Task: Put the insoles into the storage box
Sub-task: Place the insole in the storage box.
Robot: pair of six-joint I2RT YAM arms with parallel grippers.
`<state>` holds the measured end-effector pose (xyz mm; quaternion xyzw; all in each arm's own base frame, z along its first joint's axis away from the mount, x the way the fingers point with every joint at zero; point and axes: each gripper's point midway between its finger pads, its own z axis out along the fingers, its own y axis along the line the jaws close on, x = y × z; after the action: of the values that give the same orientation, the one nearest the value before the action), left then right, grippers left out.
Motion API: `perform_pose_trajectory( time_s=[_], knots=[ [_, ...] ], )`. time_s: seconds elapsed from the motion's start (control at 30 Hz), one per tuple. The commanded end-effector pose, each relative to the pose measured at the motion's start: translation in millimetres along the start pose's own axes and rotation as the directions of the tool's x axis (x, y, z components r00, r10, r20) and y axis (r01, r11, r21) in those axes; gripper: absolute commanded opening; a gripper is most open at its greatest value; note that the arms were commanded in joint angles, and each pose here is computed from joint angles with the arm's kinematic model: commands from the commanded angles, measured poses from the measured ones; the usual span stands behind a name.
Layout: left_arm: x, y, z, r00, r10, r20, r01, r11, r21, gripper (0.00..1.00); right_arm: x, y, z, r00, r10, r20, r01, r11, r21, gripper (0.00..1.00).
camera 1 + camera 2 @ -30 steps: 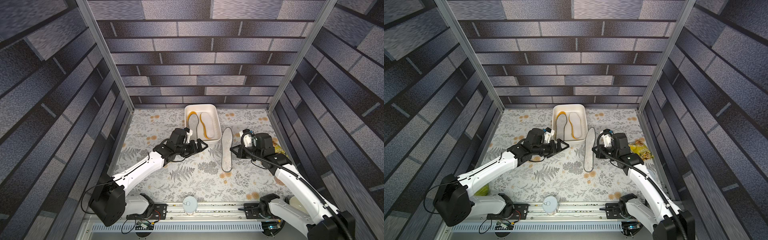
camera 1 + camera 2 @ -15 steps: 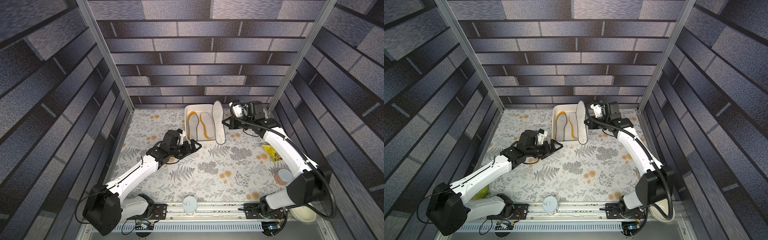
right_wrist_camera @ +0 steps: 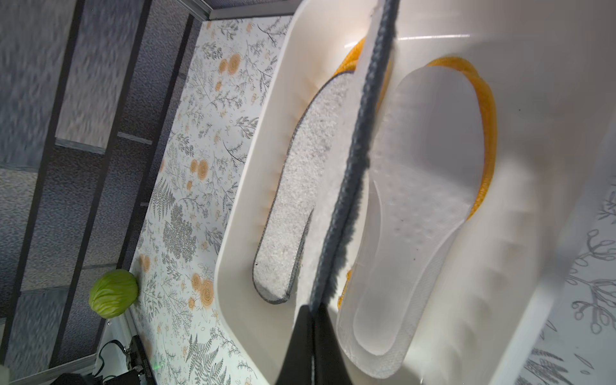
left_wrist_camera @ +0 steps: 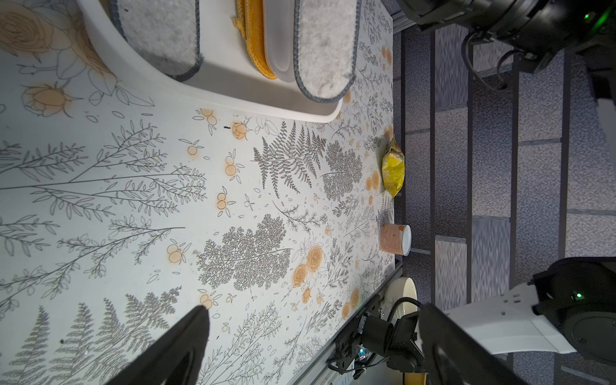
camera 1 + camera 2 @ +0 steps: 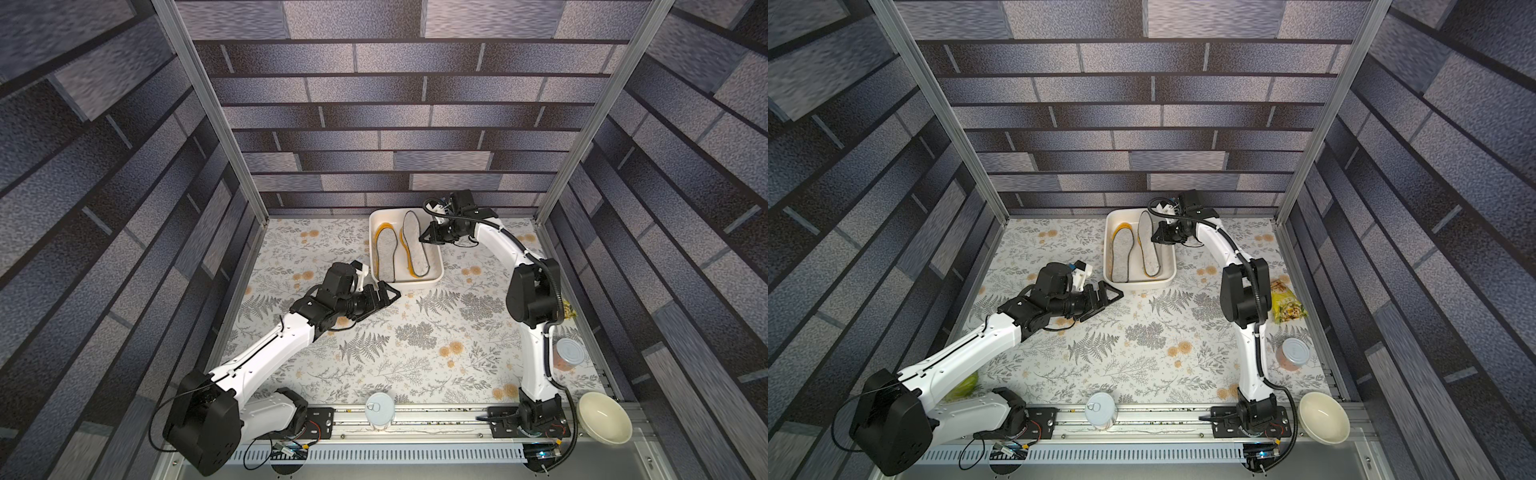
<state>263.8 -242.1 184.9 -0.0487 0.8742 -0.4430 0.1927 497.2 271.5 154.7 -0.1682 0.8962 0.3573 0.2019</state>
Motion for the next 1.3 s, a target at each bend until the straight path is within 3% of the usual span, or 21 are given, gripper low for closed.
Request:
perform_pose_trajectory(
  time_s=[0.0, 0.5, 1.27],
  knots=[
    [1.4, 2.5, -4.6, 1.000, -0.012, 0.003, 0.012, 1.000, 0.002, 1.00, 3.3, 2.9, 3.0, 0.999, 0.020, -0.033, -0.021, 0.999, -0.034, 0.00],
    [1.3, 7.1, -2.3, 1.000, -0.023, -0.003, 0.023, 1.000, 0.003, 1.00, 24.5, -28.8, 28.8, 0.992, 0.111, -0.055, -0.109, 0.993, 0.032, 0.00],
    [2.2, 11.7, -1.8, 0.999, -0.034, 0.000, 0.034, 0.999, -0.008, 1.00, -4.7, 9.2, 7.9, 0.991, 0.105, 0.089, -0.088, 0.981, -0.172, 0.00]
  ],
)
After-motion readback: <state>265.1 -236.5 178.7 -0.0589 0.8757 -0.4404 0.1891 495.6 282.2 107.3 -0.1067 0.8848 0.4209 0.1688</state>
